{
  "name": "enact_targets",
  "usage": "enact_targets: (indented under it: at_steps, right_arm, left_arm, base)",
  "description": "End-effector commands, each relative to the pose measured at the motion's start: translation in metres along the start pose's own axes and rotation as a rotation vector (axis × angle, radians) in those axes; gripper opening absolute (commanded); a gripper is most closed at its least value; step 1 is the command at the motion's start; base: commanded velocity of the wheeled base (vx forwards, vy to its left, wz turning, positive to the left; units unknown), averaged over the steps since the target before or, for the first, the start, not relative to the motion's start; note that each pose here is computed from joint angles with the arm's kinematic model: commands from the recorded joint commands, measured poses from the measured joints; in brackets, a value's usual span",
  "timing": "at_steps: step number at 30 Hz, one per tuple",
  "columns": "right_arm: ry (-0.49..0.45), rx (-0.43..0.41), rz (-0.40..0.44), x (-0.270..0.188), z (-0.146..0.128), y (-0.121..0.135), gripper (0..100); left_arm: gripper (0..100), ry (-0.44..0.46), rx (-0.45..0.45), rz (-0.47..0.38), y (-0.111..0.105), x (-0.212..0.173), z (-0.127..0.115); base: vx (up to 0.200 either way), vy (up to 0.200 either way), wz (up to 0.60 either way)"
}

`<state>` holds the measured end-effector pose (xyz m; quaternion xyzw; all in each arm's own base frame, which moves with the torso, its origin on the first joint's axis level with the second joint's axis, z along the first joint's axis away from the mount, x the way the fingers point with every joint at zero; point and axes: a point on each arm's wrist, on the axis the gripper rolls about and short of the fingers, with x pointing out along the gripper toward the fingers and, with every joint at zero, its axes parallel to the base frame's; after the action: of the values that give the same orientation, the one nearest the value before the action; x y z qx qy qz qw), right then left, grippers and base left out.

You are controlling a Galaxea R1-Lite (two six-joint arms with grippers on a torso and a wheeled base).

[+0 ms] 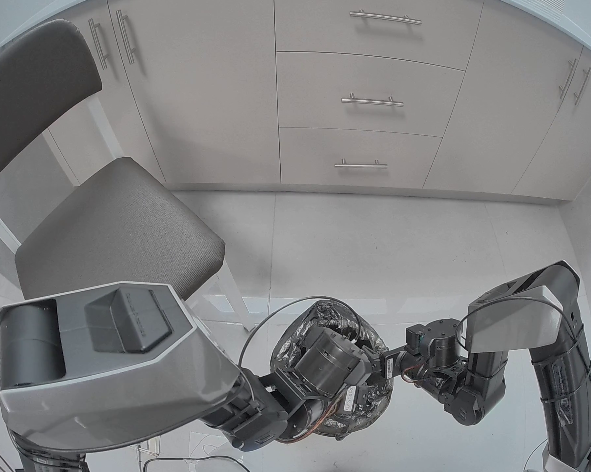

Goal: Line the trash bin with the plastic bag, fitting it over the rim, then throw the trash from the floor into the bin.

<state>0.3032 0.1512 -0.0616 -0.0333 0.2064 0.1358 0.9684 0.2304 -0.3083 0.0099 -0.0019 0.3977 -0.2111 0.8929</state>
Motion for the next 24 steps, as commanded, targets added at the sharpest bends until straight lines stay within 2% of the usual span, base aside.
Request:
enact_targets:
  at_steps: [1, 13, 24]
  right_arm:
    - [0.015, -0.031, 0.034, -0.006, -0.004, 0.001, 100]
    - [0.112, -0.078, 0.018, -0.003, -0.025, -0.002, 100]
    - [0.107, -0.061, -0.018, -0.001, -0.024, -0.012, 100]
  left_arm:
    - [100, -0.028, -0.037, 0.012, 0.015, -0.002, 0.003]
    - [100, -0.016, -0.054, 0.013, 0.024, 0.005, 0.003]
    - [100, -0.014, -0.055, 0.016, 0.025, 0.007, 0.003]
  base:
    - [0.000, 0.000, 0.00]
    - [0.000, 0.000, 0.00]
    - [0.000, 0.000, 0.00]
